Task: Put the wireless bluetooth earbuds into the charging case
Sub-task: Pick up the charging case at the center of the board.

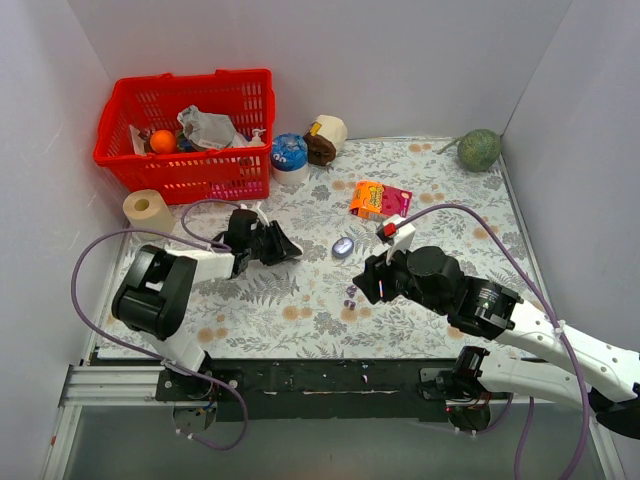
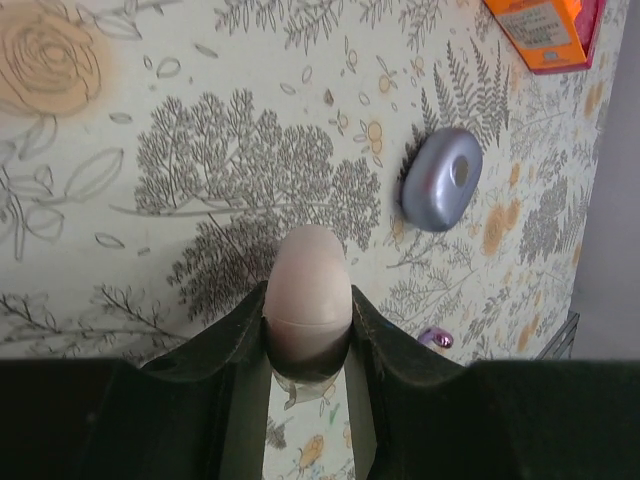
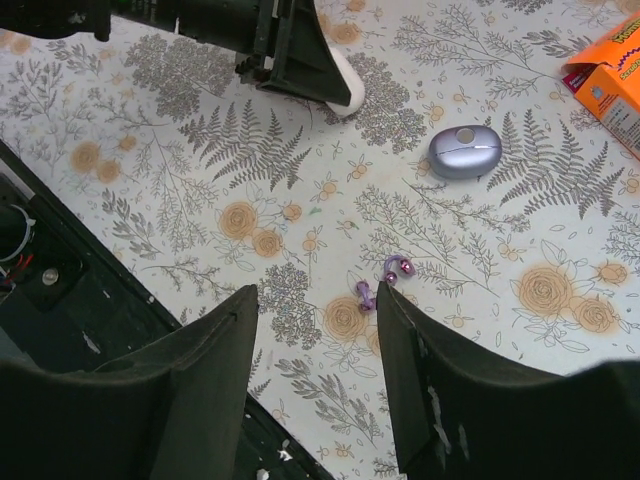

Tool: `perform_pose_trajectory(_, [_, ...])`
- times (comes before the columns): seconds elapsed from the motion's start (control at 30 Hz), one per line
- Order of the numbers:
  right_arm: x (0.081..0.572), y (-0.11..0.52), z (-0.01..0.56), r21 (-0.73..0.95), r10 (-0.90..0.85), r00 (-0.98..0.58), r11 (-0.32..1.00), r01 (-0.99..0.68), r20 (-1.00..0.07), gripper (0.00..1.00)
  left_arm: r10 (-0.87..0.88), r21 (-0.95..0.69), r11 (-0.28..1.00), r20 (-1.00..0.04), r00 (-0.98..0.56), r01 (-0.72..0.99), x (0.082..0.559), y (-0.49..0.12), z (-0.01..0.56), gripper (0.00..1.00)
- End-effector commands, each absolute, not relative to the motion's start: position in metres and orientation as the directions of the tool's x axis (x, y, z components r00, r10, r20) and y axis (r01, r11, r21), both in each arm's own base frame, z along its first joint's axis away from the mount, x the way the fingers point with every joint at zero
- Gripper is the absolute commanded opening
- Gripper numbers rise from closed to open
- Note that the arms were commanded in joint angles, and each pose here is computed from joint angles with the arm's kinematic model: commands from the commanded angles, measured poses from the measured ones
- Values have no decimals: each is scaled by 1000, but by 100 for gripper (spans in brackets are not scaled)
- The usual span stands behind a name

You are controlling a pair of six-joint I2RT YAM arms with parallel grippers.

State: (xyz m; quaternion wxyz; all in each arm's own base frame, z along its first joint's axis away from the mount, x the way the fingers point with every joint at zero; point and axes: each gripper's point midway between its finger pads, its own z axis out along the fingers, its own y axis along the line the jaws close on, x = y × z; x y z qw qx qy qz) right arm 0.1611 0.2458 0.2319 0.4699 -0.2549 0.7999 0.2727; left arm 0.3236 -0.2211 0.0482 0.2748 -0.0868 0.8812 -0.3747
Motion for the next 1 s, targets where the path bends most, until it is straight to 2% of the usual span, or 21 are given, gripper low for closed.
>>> perform_pose_trajectory(0.0, [163,254,246,239,-79,-406,700,-673,-910,59,-363,-726,681,-448,-817,95,353,-221,65,22])
perform_pose_trajectory(0.1, [163,253,246,235,-83,-403,700,-675,-912,61,-356,-709,701,-433,-828,70,359,-212,58,42])
perform_pose_trajectory(0.23, [165,251,246,222,-87,-396,709,-669,-914,63,-351,-673,739,-404,-845,15,352,-198,46,56])
perform_pose_trajectory(0.27, [165,250,245,218,-90,-396,712,-667,-914,64,-355,-661,750,-410,-840,6,353,-193,46,73])
perform_pose_trajectory(0.33, [166,250,246,216,-89,-393,715,-665,-915,64,-351,-638,770,-404,-845,-15,347,-185,42,79])
perform_pose_trajectory(0.47, [166,247,246,214,-86,-392,721,-659,-916,65,-372,-594,803,-436,-819,-48,337,-167,58,80])
perform_pose_trajectory(0.5, [168,245,245,208,-84,-388,731,-650,-918,65,-392,-598,801,-487,-781,-29,338,-163,81,80])
perform_pose_trajectory(0.53, [169,242,243,203,-83,-386,740,-641,-919,65,-414,-605,795,-495,-764,-39,335,-162,91,98])
perform_pose_trajectory(0.63, [175,234,237,193,-67,-380,774,-603,-923,68,-461,-648,761,-560,-688,18,328,-162,128,98])
perform_pose_trajectory(0.67, [176,232,236,198,-53,-378,779,-595,-924,70,-502,-678,735,-546,-671,2,326,-162,134,98])
perform_pose_trajectory(0.73, [181,228,235,238,16,-377,799,-551,-926,74,-584,-749,662,-488,-649,-32,323,-166,133,98])
perform_pose_trajectory(0.77, [182,228,234,252,38,-376,804,-539,-926,77,-623,-791,608,-427,-655,-63,321,-171,132,98])
perform_pose_trajectory(0.8, [182,226,230,262,51,-376,803,-535,-925,85,-614,-816,575,-385,-689,-56,315,-179,128,98])
perform_pose_trajectory(0.83, [183,228,231,283,76,-378,799,-531,-923,88,-565,-857,516,-338,-753,-2,306,-196,123,98])
perform_pose_trajectory(0.87, [182,228,230,289,81,-381,798,-529,-921,91,-577,-894,446,-259,-774,-34,301,-204,125,98])
perform_pose_trajectory(0.9, [184,227,227,288,83,-383,805,-519,-920,94,-583,-916,400,-242,-775,-15,303,-210,130,98])
perform_pose_trajectory(0.97, [186,223,221,295,86,-409,825,-482,-909,95,-593,-911,411,-236,-770,-38,306,-226,131,98])
